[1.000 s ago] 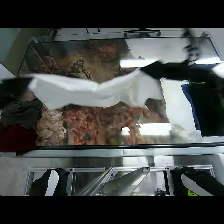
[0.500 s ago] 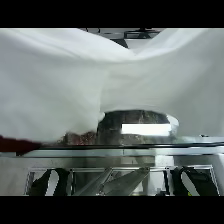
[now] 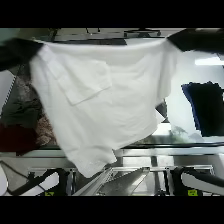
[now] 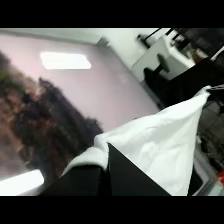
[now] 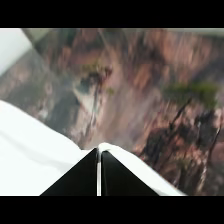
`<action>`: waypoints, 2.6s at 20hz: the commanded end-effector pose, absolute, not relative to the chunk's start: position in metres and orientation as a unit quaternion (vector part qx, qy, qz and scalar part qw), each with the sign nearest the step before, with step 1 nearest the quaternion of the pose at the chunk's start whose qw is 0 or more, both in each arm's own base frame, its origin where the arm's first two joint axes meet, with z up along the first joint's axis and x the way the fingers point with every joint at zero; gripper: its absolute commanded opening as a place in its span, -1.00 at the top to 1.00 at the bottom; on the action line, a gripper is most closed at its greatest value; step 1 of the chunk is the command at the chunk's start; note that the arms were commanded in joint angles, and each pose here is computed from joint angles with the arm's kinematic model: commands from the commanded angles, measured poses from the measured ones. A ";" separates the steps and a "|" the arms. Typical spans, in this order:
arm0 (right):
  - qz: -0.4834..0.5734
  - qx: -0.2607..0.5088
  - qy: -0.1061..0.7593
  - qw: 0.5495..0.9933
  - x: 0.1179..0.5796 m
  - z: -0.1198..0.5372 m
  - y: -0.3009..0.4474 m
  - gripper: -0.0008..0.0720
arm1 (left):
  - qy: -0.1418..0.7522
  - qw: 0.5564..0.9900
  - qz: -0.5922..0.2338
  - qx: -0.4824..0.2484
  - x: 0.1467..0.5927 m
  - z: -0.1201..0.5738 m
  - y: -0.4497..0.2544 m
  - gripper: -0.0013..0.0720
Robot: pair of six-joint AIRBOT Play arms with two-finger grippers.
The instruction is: Fold the shirts.
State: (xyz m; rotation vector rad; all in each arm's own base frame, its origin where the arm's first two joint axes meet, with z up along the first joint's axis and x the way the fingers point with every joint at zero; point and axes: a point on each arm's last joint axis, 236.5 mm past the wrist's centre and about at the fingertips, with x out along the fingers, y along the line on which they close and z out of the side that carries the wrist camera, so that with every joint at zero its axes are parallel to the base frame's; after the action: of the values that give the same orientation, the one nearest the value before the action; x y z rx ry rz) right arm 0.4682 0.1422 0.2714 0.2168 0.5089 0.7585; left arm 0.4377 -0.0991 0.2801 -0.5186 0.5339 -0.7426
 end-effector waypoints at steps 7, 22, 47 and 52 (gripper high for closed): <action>0.330 0.245 0.402 0.818 0.569 0.025 0.200 0.07 | 0.410 0.841 -0.231 -0.267 0.548 0.016 -0.062 0.78; 0.216 0.217 0.637 0.707 0.407 -0.018 -0.003 -0.02 | 0.605 0.659 -0.208 -0.395 0.339 -0.014 -0.006 -0.52; 0.307 0.188 0.705 0.611 0.349 -0.118 0.058 -0.08 | 0.626 0.645 -0.060 -0.434 0.247 -0.103 0.013 -0.52; 0.307 0.196 0.708 0.605 0.347 -0.116 0.060 -0.07 | 0.590 0.651 -0.129 -0.460 0.289 -0.111 -0.028 -0.52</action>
State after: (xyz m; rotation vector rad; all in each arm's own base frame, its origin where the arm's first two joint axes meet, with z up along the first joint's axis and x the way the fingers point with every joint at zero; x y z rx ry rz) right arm 0.3495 0.0582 -0.1175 0.4423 1.6242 0.7083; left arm 0.2622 -0.0111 -0.1050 -1.0314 1.4144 -0.2270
